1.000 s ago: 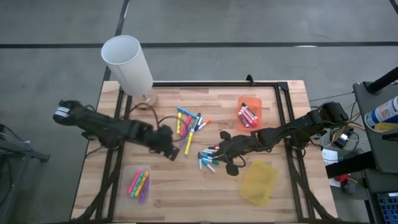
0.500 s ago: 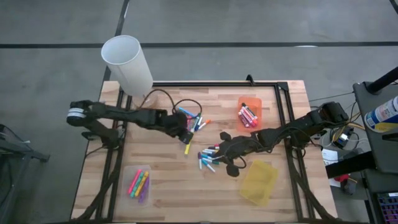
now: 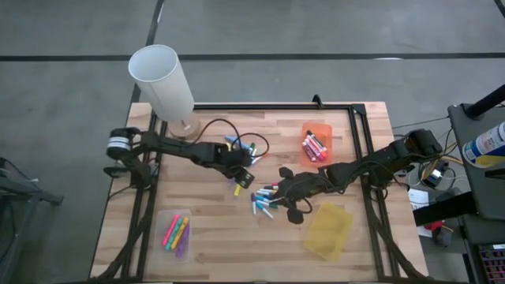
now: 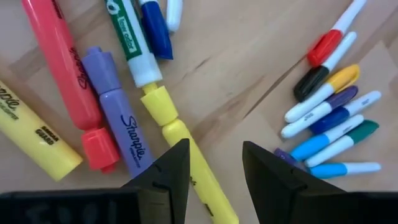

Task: Pick & Place Markers
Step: Put the yellow marker pen into the transparent bin

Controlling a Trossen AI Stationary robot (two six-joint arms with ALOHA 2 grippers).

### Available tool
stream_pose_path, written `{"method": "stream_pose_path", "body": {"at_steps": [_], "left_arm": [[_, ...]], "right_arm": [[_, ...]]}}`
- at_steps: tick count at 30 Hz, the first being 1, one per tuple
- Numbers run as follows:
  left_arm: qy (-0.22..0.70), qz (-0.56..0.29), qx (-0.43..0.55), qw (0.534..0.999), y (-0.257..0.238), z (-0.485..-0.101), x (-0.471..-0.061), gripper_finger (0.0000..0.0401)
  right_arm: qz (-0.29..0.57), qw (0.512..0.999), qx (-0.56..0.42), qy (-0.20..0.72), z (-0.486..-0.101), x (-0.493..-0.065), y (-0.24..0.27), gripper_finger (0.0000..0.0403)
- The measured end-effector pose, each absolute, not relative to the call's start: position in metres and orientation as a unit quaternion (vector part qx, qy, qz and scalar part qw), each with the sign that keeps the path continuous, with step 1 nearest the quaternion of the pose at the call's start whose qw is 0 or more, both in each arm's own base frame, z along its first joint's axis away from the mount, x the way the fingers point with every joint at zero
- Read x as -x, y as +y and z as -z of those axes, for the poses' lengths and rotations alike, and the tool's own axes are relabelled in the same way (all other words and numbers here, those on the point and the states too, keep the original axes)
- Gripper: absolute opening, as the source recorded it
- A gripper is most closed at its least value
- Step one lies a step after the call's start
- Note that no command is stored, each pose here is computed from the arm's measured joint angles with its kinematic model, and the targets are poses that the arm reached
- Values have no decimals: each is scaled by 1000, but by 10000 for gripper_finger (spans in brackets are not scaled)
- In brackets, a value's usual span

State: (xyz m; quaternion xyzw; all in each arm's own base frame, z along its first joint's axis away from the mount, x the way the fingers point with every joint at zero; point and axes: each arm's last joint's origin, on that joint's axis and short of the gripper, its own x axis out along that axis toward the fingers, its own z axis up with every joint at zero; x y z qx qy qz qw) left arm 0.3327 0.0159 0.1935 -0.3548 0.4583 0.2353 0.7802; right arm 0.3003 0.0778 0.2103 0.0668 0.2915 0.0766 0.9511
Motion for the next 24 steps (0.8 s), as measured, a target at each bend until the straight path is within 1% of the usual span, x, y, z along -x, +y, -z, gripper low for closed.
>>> {"method": "stream_pose_path", "body": {"at_steps": [9, 24], "left_arm": [[487, -258, 346, 759, 16, -175, -334, 140], [528, -255, 326, 741, 16, -151, -338, 137]], "right_arm": [[-77, 951, -66, 293, -210, -300, 78, 57], [-77, 951, -67, 292, -210, -300, 78, 57]]}}
